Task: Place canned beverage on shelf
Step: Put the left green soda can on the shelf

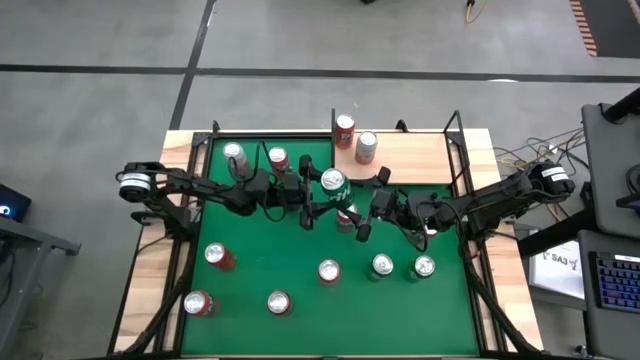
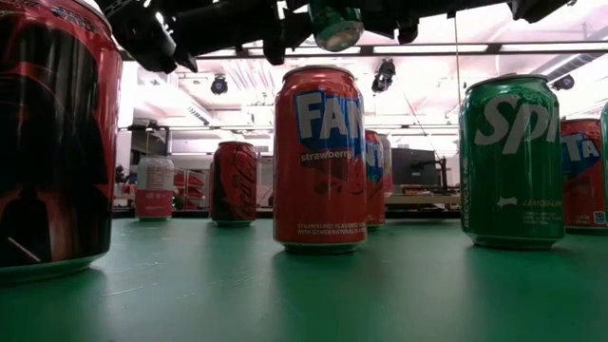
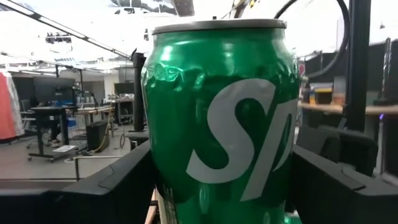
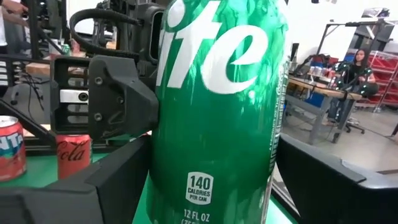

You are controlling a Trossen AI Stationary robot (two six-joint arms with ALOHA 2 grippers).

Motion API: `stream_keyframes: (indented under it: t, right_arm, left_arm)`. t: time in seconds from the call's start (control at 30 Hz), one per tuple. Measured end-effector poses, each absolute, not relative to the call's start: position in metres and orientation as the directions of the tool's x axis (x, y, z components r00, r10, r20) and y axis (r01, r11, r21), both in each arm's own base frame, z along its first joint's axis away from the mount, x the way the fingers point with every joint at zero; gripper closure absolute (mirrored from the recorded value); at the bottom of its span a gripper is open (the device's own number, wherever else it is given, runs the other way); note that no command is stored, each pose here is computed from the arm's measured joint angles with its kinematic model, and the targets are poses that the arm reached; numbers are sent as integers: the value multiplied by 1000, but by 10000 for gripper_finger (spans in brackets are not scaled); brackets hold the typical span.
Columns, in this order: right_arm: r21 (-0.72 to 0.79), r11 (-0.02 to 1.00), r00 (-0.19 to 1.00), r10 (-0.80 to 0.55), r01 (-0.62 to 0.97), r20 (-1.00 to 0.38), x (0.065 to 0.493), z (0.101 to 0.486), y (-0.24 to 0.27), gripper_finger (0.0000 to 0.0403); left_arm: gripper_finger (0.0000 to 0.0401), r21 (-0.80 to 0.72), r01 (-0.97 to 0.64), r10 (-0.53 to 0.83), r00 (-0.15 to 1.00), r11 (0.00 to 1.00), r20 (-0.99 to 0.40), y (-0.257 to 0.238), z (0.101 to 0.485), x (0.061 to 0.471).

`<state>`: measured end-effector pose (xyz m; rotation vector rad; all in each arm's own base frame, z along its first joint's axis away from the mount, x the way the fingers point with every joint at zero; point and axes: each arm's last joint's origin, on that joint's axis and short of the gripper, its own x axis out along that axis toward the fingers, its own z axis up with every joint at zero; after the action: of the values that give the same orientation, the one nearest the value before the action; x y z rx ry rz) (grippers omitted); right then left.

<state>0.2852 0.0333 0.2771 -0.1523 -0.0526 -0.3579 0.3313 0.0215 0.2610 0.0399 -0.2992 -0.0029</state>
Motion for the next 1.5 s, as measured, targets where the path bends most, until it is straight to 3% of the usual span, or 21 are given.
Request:
stream_keyframes:
  t: [0.33,0.43,0.6,1.0,1.5]
  right_arm:
    - [-97,907,906,-418,410,-72,277,326,30,76]
    - [-100,903,891,-429,418,-149,277,347,30,75]
    - [-99,902,873,-431,420,-227,285,369,31,74]
    - [-188,892,835,-451,411,-316,325,373,33,74]
    - [-259,843,778,-536,472,-329,351,374,24,77]
  left_arm:
    - [117,264,-163,141,985,951,99,24,276,309]
    - [117,312,-229,215,973,922,79,26,278,305]
    - [117,318,-231,220,973,919,73,26,277,306]
    - [117,315,-232,219,973,920,78,26,276,306]
    - [117,306,-240,226,971,921,78,27,276,306]
